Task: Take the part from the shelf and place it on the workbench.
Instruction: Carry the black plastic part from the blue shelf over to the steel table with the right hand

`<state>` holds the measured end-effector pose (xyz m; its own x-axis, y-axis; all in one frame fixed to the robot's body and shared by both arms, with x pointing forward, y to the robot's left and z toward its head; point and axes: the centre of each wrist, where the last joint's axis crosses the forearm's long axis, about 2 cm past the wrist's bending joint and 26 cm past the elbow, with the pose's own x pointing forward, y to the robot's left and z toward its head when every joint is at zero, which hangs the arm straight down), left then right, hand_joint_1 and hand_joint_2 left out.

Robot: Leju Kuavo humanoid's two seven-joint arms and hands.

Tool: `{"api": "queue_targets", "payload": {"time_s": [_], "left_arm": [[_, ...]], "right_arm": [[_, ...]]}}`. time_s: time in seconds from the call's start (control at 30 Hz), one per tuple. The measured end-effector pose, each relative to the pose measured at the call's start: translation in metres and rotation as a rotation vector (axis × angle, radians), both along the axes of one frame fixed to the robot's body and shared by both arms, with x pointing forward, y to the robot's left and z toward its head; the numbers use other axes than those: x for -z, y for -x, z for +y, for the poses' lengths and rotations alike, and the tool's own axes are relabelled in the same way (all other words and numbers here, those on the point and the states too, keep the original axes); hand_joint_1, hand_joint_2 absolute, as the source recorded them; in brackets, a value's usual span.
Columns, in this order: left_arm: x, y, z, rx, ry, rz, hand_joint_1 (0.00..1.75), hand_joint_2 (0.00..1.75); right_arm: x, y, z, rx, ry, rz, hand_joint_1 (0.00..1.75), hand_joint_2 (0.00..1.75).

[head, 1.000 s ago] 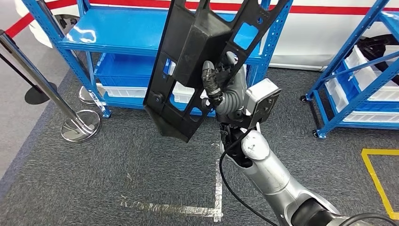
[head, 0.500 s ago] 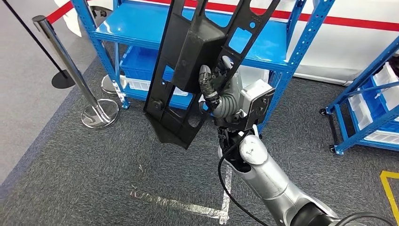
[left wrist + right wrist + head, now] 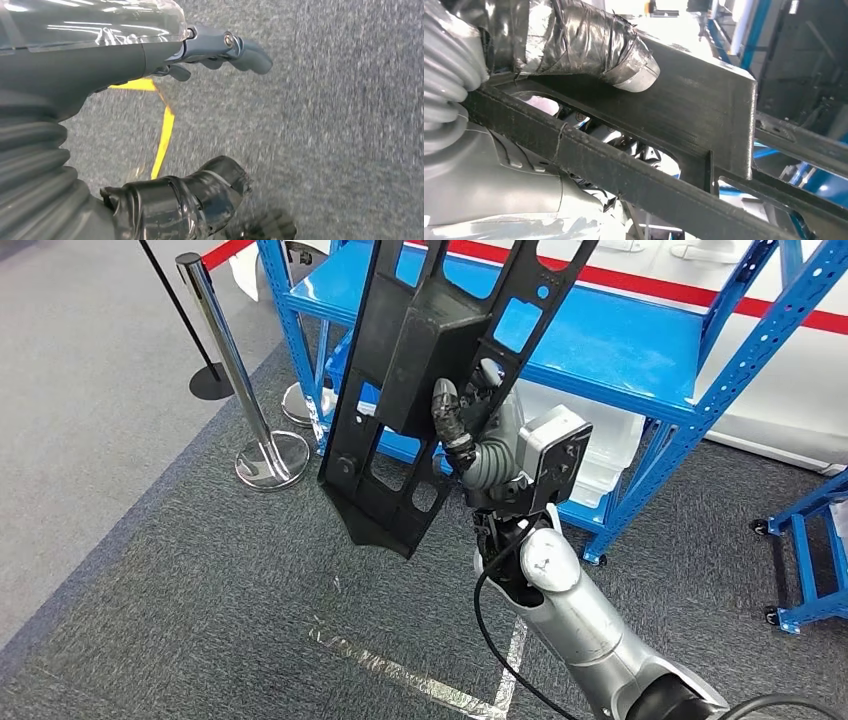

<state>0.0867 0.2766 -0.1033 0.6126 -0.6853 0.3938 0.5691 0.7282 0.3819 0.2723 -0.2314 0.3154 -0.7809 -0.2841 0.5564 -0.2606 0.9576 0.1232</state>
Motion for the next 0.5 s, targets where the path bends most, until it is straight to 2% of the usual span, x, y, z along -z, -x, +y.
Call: {"api": "queue_targets", "payload": {"time_s": [0.5], "left_arm": [[-0.0007, -0.0033, 0.0014, -0.054, 0.006, -0.014, 0.00, 1.75]], "right_arm": [[-0.0088, -0.0018, -0.0003, -0.061, -0.004, -0.038, 1.75, 1.75]]}}
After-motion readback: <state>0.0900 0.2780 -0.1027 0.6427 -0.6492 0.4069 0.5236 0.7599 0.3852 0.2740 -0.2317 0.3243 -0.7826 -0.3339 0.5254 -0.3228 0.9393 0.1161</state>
